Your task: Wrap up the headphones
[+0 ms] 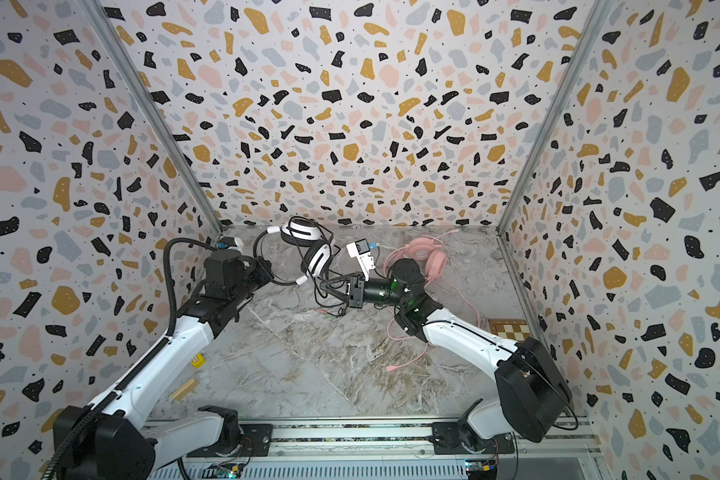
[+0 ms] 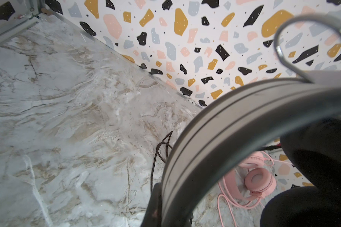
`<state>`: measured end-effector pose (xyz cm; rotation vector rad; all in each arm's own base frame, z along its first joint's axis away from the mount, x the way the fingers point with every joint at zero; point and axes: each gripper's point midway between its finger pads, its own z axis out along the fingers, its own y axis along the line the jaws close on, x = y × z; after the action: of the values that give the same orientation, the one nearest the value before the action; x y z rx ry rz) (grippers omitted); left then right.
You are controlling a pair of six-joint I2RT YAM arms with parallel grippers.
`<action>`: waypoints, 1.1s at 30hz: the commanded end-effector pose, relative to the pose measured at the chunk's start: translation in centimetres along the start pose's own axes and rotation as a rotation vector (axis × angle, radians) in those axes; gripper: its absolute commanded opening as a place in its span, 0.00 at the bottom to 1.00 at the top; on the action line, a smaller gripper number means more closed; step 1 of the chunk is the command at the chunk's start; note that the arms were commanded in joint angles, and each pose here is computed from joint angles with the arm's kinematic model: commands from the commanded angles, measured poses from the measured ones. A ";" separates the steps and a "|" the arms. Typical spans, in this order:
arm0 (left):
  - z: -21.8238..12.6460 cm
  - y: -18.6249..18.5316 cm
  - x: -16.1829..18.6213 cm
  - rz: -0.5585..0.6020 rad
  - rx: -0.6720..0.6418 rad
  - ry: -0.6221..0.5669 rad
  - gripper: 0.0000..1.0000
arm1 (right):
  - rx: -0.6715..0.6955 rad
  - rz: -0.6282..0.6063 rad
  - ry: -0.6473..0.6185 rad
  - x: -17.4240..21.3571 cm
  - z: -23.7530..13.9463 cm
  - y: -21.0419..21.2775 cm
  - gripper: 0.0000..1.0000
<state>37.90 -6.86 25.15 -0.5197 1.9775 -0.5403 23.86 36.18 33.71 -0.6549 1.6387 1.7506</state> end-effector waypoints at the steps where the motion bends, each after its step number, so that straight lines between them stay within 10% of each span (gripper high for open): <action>1: -2.8 -2.9 -5.5 -0.082 0.118 -0.216 0.00 | 0.020 -0.046 -0.103 -1.6 -2.2 0.7 0.02; 11: -3.3 -7.9 -5.0 -0.205 0.456 -0.144 0.00 | 0.096 0.035 -0.202 -2.7 -6.0 -3.6 0.05; 23: -4.5 -9.4 -5.2 -0.202 0.550 -0.142 0.00 | -0.012 0.069 -0.127 -2.1 -2.7 -3.3 0.07; 33: -3.8 -9.3 -3.8 -0.104 0.522 -0.079 0.00 | 0.081 0.031 -0.299 -7.2 -8.8 -5.7 0.08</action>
<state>37.71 -11.36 31.48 -0.4048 1.7344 -1.0409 33.28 26.74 30.54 -0.2302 1.6258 1.6874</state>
